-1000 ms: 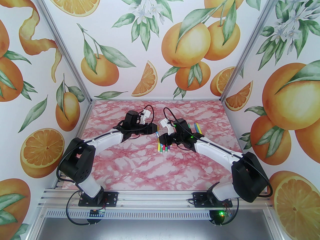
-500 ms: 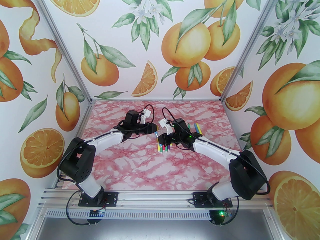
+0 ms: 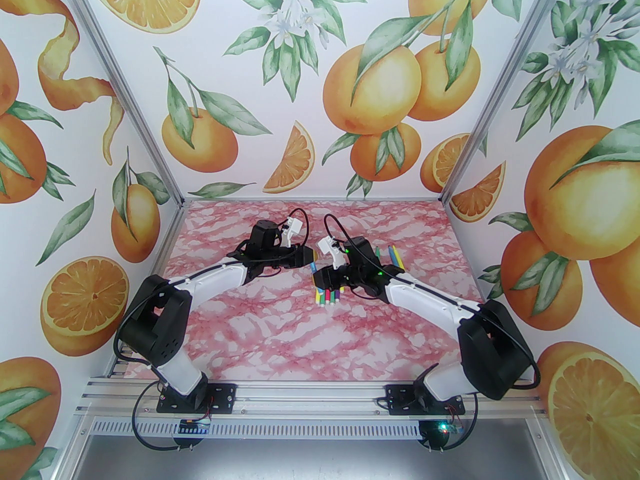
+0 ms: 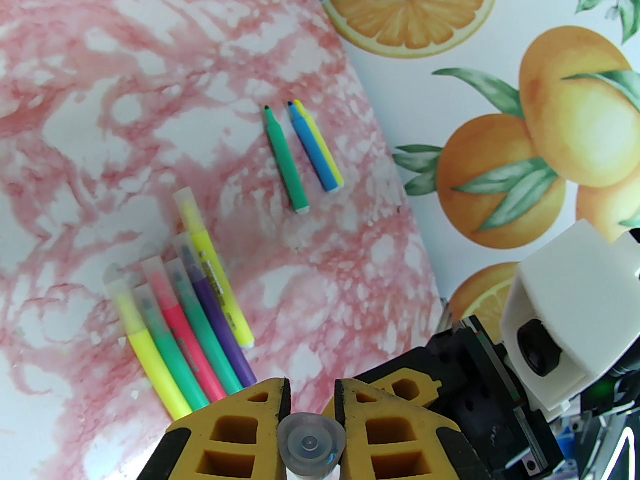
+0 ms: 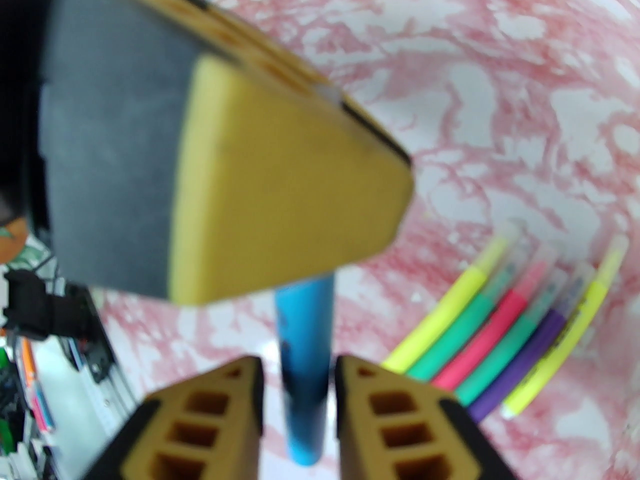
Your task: Open the pen caps
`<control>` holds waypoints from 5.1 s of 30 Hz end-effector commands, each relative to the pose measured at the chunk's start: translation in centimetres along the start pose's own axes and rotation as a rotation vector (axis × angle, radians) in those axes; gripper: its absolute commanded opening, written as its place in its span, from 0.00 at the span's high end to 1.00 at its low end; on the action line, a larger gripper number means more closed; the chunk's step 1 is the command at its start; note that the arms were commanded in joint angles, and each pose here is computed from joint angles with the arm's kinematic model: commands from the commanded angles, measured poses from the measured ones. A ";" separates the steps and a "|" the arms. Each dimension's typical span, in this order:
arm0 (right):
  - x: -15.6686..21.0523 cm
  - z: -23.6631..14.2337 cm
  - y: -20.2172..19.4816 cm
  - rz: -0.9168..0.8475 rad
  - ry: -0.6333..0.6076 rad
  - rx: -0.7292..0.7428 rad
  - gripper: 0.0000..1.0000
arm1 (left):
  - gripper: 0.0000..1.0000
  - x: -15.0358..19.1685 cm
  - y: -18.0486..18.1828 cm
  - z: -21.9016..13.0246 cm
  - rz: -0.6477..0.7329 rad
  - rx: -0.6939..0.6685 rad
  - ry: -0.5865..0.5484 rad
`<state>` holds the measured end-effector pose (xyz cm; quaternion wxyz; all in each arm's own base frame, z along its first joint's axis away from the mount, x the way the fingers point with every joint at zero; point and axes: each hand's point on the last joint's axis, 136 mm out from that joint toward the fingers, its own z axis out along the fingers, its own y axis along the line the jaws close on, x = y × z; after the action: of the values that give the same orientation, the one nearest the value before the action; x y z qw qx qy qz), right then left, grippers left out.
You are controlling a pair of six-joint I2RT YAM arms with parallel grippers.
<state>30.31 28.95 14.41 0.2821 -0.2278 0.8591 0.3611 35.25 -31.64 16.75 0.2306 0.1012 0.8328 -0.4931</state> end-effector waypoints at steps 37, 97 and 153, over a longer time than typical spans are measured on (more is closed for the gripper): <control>4.3 -0.8 0.4 0.028 0.025 -0.054 0.98 | 1.00 -4.8 -0.5 -2.3 -0.017 -0.014 -0.170; 1.3 -4.0 -8.7 0.097 -0.049 0.389 1.00 | 1.00 -4.6 8.9 -9.2 0.075 -0.627 -0.043; 1.1 -5.9 -25.3 0.313 0.120 0.853 1.00 | 0.96 0.3 21.0 -7.6 0.083 -0.980 0.298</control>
<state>42.42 8.24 4.74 0.2538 0.0263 0.9669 -0.0011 40.15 -14.75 3.29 0.1419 0.0757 0.9866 -0.0274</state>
